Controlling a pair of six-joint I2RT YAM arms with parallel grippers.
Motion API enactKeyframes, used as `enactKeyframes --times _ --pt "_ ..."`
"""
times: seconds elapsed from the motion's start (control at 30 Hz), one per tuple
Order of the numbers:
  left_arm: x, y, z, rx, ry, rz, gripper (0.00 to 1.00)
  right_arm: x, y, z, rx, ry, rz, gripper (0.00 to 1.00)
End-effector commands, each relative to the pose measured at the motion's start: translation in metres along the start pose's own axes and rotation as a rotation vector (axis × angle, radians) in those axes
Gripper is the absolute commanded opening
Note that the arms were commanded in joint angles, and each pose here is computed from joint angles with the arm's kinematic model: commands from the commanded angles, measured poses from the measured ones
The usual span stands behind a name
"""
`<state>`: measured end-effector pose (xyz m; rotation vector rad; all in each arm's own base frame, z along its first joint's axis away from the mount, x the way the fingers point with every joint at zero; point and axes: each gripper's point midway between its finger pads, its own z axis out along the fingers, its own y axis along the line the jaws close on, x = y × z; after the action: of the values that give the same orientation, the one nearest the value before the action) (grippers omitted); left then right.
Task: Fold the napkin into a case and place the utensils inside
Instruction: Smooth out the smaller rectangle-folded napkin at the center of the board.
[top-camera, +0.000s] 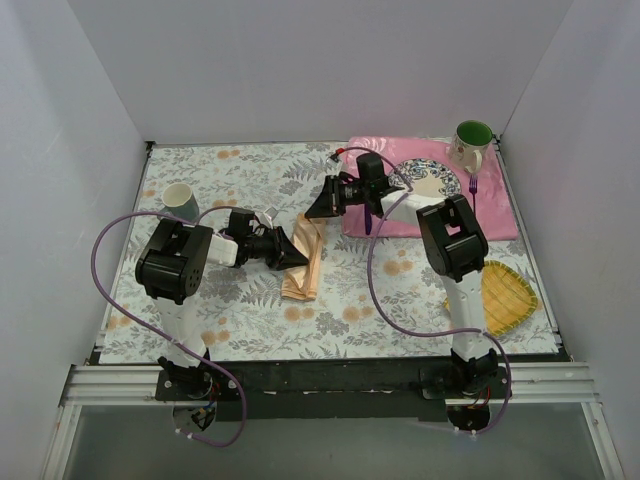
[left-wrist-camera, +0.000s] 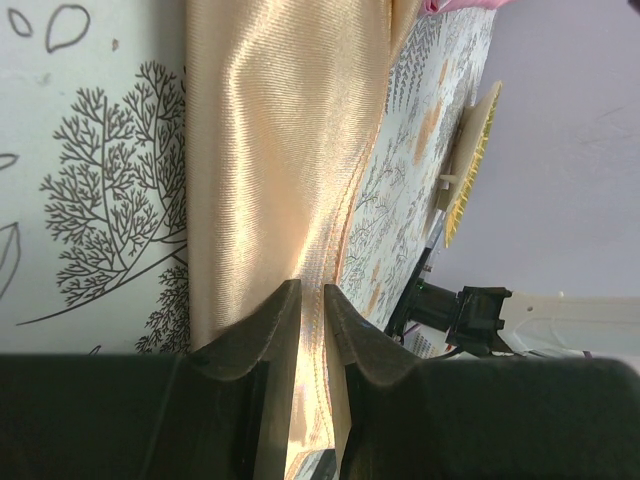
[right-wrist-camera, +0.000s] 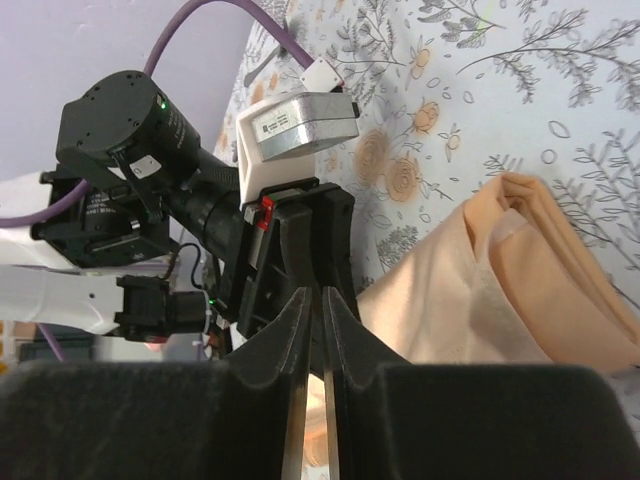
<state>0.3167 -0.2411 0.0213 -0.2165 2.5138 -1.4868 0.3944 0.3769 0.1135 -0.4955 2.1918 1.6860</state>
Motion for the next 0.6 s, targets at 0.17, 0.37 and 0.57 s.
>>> enactKeyframes --times 0.17,0.37,0.57 --pt "0.036 0.080 -0.004 -0.299 0.022 -0.109 0.18 -0.008 -0.004 0.028 -0.005 -0.052 0.118 0.14" --pt "0.039 0.083 -0.006 -0.304 0.027 -0.114 0.18 0.019 -0.060 0.040 0.081 -0.020 0.202 0.62" --pt "0.039 0.085 -0.004 -0.310 0.038 -0.114 0.18 0.027 -0.061 0.041 0.034 0.002 0.245 0.99"
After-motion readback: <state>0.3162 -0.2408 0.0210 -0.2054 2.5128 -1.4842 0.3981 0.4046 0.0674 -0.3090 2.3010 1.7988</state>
